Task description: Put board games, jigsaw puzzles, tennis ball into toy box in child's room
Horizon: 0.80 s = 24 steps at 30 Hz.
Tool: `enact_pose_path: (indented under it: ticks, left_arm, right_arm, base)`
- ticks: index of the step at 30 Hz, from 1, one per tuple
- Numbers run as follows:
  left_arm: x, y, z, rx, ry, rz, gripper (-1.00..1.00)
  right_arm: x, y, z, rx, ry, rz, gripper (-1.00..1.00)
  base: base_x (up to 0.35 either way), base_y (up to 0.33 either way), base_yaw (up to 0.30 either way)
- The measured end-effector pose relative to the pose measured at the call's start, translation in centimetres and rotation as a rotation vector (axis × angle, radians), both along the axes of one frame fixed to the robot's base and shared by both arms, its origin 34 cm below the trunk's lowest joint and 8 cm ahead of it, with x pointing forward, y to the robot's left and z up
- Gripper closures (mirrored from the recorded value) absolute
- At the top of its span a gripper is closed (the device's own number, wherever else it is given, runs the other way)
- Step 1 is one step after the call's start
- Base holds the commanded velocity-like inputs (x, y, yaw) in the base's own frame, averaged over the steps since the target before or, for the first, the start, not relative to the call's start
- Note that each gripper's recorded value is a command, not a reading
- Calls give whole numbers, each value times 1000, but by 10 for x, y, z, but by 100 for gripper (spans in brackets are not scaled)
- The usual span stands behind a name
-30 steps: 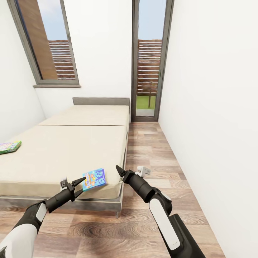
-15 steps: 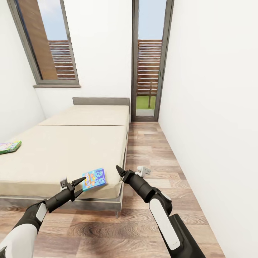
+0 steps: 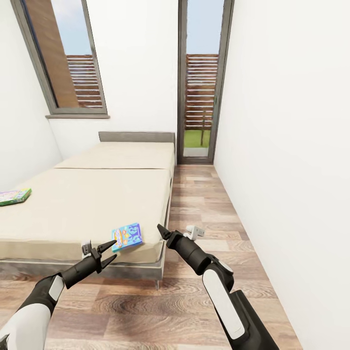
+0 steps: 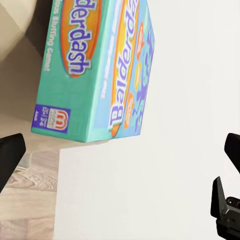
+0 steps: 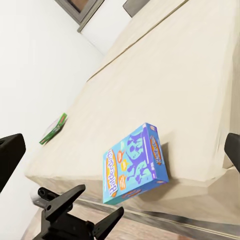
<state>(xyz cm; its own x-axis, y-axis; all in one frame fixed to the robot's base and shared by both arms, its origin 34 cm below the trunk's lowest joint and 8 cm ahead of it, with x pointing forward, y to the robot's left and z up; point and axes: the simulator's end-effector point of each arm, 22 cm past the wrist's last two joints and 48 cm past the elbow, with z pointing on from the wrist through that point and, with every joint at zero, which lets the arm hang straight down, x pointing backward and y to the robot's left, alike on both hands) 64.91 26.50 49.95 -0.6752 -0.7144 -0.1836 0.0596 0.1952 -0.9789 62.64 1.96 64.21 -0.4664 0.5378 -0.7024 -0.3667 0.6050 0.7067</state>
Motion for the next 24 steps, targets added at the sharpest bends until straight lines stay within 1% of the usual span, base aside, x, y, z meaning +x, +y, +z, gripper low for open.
enact_pose_path:
  ticks: [10,17,24]
  left_arm:
    - [0,0,0,0,0,0,-100]
    - [0,0,0,0,0,0,-100]
    - [0,0,0,0,0,0,-100]
  right_arm:
    - [0,0,0,0,0,0,-100]
    - [0,0,0,1,0,0,-100]
    - [0,0,0,1,0,0,-100]
  base:
    - [-1,-1,0]
    - [79,0,0]
    - [23,0,0]
